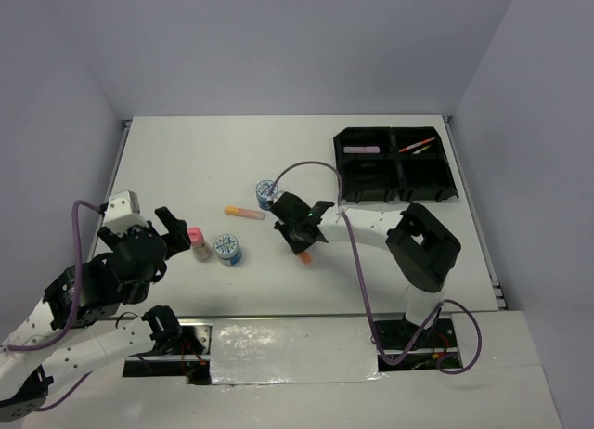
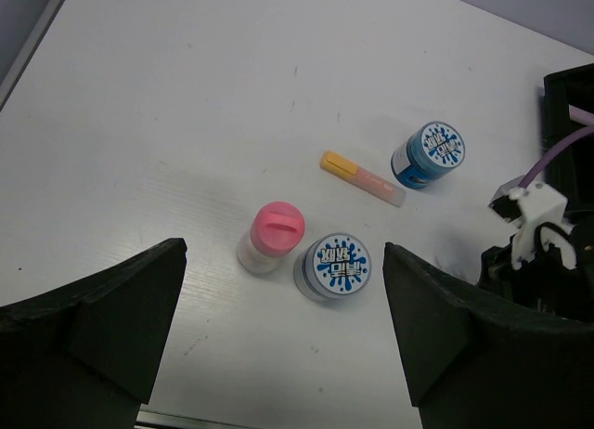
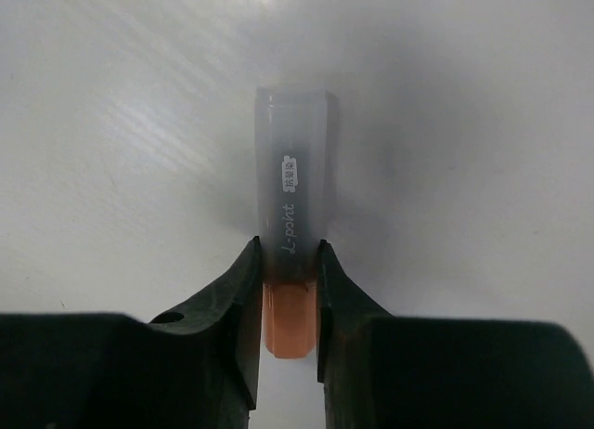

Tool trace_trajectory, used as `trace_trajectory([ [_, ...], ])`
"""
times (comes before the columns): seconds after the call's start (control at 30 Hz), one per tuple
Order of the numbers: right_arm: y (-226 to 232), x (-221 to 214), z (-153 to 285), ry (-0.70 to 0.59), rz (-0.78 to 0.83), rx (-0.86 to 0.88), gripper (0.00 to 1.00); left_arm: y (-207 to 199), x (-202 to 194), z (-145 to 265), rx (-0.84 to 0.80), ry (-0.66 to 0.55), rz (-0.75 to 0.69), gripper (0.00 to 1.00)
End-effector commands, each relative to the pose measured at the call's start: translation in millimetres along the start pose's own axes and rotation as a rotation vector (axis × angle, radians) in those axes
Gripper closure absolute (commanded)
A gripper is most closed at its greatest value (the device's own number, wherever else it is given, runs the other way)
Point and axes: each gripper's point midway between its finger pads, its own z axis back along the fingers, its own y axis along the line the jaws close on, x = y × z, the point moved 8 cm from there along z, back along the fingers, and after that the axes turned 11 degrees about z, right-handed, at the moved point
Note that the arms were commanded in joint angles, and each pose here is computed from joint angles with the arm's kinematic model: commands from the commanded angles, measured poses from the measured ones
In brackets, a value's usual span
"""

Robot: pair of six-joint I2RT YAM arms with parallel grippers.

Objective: Sort the stationery into containers
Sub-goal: Pick up the pen from the center of the board, then place the pen in the storage box.

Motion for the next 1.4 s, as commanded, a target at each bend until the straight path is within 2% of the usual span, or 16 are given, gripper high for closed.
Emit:
trace_trajectory([
  [0.0, -40.8, 48.4, 40.3, -0.253, -0.161, -0.051, 1.0, -1.2, 0.8, -1.2, 0.002, -0.01, 0.001, 0.01],
  [0.1, -89.1, 74.0, 64.5, -0.439, -0.366, -0.105, 1.0, -1.1, 1.2, -0.8, 0.001, -0.01, 0.006, 0.01],
  [0.23, -162.7, 101.5, 81.1, -0.668, -0.737, -0.324, 1.0, -1.0, 1.4, -0.8, -0.003, -0.013, 0.008, 0.01],
  [0.4, -248.7, 115.6, 83.6, -0.773, -1.194, -0.461, 1.0, 0.3, 0.9, -0.6, 0.004, -0.01, 0.007, 0.01],
  [0.43, -258.7, 114.9, 71.3, -0.748, -1.236, -0.488, 1.0, -0.1, 1.0, -0.6, 0.003, -0.011, 0.009, 0.01],
  [0.5, -287.2, 121.4, 80.8, -0.76, -1.307, -0.552, 1.0, 0.8, 1.2, -0.2, 0.001, -0.012, 0.015, 0.01],
  [0.53, -296.3, 120.0, 67.2, -0.723, -1.334, -0.575, 1.0, 0.8, 1.5, 0.0, -0.001, -0.013, 0.017, 0.01],
  [0.57, -307.5, 132.4, 79.6, -0.758, -1.353, -0.582, 1.0, 0.7, 1.3, 0.0, -0.003, -0.013, 0.018, 0.01],
  [0.7, -341.7, 116.1, 61.7, -0.659, -1.433, -0.696, 0.99, -0.1, 1.4, -0.1, -0.003, -0.011, 0.014, 0.01],
  [0.9, -362.4, 93.6, 41.3, -0.62, -1.48, -0.664, 0.91, -0.5, 1.5, -0.3, -0.005, -0.012, 0.011, 0.01],
  [1.03, -363.2, 93.2, 36.8, -0.615, -1.424, -0.617, 0.75, -1.3, 0.8, -1.3, 0.001, -0.012, 0.006, 0.01],
  [1.07, -363.2, 94.8, 38.8, -0.627, -1.409, -0.609, 0.66, -1.3, 0.9, -1.2, 0.003, -0.011, 0.005, 0.01],
  [1.1, -361.9, 95.8, 39.2, -0.632, -1.403, -0.592, 0.62, -1.3, 1.7, -0.9, 0.003, -0.013, 0.007, 0.01],
  [1.2, -359.5, 94.1, 41.6, -0.639, -1.399, -0.585, 0.57, -0.7, 1.1, -1.3, 0.008, -0.013, 0.004, 0.01],
  [1.27, -357.9, 93.3, 44.7, -0.65, -1.394, -0.581, 0.41, -0.5, 1.4, -1.1, 0.008, -0.015, 0.007, 0.01],
  [1.37, -355.8, 93.9, 47.6, -0.648, -1.385, -0.565, 0.25, -0.5, 1.2, -1.2, 0.006, -0.015, 0.006, 0.01],
])
